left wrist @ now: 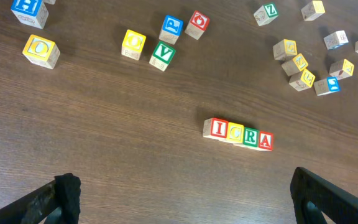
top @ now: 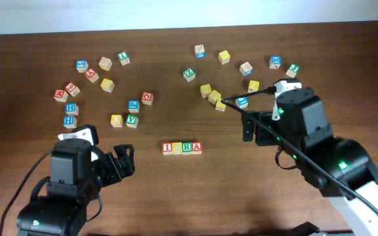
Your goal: Spell out ICRA
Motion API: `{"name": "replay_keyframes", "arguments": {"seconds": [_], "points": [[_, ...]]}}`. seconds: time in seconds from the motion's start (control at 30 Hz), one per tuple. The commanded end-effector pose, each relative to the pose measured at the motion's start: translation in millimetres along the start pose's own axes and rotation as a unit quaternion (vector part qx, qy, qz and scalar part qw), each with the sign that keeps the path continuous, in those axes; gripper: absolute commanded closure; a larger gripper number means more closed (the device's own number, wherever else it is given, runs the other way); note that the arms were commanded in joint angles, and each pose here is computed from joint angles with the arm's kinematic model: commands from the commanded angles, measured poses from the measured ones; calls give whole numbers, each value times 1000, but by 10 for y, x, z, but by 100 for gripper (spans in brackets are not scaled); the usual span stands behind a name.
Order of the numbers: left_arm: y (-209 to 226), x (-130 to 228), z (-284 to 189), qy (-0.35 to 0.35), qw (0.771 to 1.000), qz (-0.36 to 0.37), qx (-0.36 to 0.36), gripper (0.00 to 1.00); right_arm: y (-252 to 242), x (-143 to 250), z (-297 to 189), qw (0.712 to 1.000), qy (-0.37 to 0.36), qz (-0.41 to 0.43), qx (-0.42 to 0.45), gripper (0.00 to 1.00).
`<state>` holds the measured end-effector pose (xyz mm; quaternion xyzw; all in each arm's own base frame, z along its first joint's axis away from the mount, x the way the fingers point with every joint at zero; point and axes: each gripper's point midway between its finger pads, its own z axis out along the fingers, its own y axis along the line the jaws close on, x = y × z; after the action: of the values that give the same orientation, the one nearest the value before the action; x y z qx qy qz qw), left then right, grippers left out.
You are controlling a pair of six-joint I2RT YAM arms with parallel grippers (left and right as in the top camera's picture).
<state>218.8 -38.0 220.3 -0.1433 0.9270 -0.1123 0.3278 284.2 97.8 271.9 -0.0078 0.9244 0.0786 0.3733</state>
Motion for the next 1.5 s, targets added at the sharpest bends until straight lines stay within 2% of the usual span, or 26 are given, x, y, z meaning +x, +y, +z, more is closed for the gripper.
{"name": "replay_keyframes", "arguments": {"seconds": [0.0, 0.13, 0.27, 0.4, 0.57, 0.9, 1.3, 1.47], "points": [[30, 0, 16, -1, 1000, -6, -7, 1, -213, -76, -92, 999, -23, 14, 25, 2], [30, 0, 16, -2, 1000, -6, -7, 1, -289, -204, -143, 998, -64, 7, 24, 2], [30, 0, 16, -2, 1000, -6, -7, 1, -288, -159, -14, 992, -122, 0, 8, 2], [30, 0, 16, -1, 1000, -6, -7, 1, -450, 30, 37, 985, -173, 6, 5, 2], [30, 0, 16, -2, 1000, -6, -7, 1, -761, 263, -46, 979, -197, 38, 28, 2], [30, 0, 16, -2, 1000, -6, -7, 1, -983, 604, 46, 949, -314, 13, 43, 2], [33, 5, 16, -1, 1000, -6, -7, 1, -861, 820, 57, 933, -358, -11, 10, 2], [32, 5, 16, 0, 1000, -6, -7, 1, -875, 896, 145, 935, -355, -11, 10, 2]]}}
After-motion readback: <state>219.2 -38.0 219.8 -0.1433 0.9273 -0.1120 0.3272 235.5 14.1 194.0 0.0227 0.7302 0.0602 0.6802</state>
